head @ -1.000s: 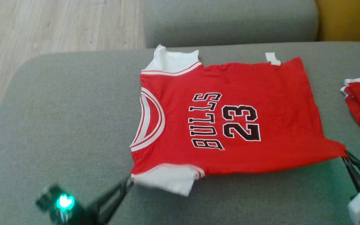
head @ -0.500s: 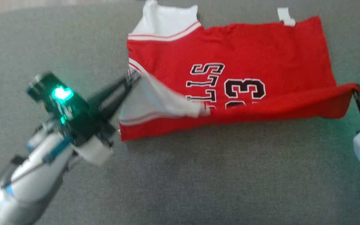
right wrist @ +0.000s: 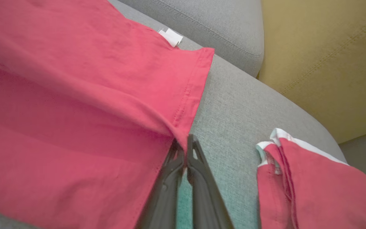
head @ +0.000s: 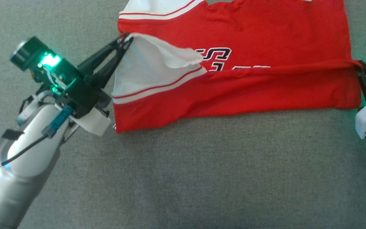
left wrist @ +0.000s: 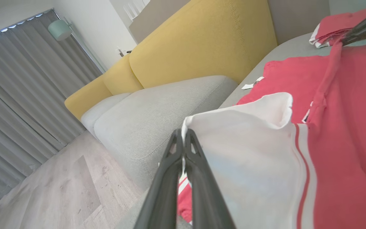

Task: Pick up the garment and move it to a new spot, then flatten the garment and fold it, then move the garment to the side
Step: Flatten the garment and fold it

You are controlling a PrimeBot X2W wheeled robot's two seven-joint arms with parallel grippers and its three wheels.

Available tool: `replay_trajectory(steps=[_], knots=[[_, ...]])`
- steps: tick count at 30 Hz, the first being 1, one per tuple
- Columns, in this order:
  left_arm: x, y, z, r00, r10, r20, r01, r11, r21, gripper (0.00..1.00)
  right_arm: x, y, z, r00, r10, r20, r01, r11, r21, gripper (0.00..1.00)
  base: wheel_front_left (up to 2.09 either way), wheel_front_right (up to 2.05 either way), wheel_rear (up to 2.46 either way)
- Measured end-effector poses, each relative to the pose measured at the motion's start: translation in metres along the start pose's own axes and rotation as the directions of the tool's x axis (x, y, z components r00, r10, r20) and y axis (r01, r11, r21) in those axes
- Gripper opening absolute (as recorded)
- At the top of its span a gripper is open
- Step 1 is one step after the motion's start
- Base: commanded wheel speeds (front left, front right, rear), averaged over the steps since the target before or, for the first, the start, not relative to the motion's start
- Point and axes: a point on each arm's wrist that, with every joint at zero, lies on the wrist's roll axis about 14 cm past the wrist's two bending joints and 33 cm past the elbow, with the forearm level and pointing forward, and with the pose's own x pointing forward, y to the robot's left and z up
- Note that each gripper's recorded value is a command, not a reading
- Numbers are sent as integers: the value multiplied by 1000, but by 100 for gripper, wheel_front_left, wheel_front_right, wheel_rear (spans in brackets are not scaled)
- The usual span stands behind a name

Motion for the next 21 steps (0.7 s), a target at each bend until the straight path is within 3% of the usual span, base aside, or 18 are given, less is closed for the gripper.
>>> replay_trajectory(steps=[1,2,3,4,12,16,21], knots=[[1,3,0,1000,7,2,-7,1000,9,0,2,0,-1,1000,2,2,-2,1000,5,20,0,0,0],[2,6,1,1000,18,4,-18,1000,15,11,5,0,-1,1000,3,6,-3,1000,8,82,0,0,0],[3,8,1,1000,28,5,-28,999,23,49,7,0,1,1000,2,18,-2,1000,11,100,0,0,0],[2,11,1,999,39,4,-39,999,26,100,9,-2,5,999,-2,36,2,1000,15,100,0,0,0],[-6,27,3,984,176,-1,-176,984,29,100,7,-7,40,977,-47,209,35,998,60,100,0,0,0],[-27,6,-14,960,268,-78,-277,950,-144,100,-6,-4,46,964,-82,254,54,992,114,100,0,0,0],[-57,-48,-44,932,279,-230,-346,872,-347,100,-24,17,31,968,-75,241,36,986,163,100,0,0,0]])
